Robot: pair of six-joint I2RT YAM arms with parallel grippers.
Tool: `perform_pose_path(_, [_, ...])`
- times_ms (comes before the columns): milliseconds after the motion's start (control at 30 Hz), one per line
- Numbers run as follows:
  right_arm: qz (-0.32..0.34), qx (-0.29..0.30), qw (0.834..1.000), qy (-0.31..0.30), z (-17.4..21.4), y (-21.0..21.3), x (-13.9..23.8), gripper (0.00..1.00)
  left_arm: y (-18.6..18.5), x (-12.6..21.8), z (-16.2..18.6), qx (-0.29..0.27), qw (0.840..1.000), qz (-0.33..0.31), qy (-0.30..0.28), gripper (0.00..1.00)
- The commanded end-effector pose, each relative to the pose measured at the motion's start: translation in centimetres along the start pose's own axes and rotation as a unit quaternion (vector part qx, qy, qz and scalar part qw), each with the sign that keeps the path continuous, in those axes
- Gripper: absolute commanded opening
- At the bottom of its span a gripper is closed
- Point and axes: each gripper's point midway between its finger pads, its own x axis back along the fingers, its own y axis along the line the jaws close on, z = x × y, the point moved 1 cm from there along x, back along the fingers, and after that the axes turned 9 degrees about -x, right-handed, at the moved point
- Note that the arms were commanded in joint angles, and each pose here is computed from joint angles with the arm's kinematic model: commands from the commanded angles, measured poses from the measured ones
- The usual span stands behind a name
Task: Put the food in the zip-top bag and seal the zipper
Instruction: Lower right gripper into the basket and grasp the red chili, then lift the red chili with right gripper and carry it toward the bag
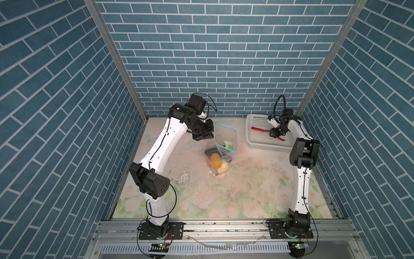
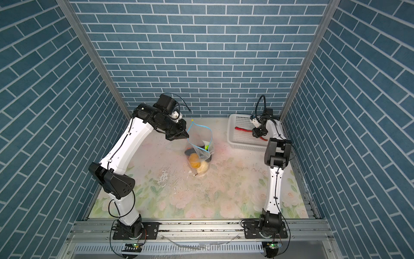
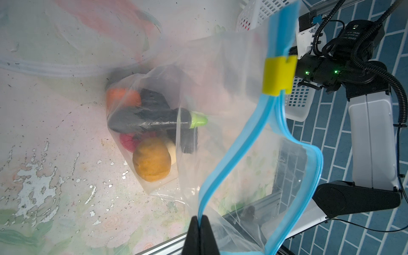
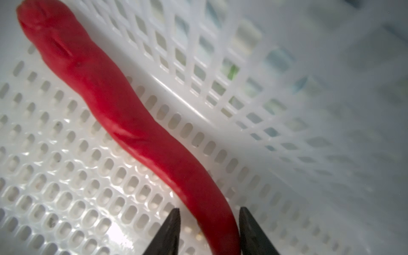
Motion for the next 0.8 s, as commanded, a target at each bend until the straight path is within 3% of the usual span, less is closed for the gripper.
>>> perform_pose_path(0, [-0.032, 0.007, 0.999, 0.003, 0.8, 1.6, 1.8, 0.41, -0.5, 0.8, 0.2, -0.006, 1.0, 0.009, -0.012, 0.0])
perform_pose_path(467, [-0.034, 0.013, 0.999, -0.019, 0.9, 2.4, 3.3, 0.2, -0.8, 1.1, 0.0, -0.012, 1.0, 0.014, -0.014, 0.0])
perform_pose_path(767, [-0.025, 0.013, 0.999, -0.031, 0.3, 2.4, 4.7, 0.16, -0.8, 0.9, -0.1, -0.012, 1.0, 0.013, -0.013, 0.0])
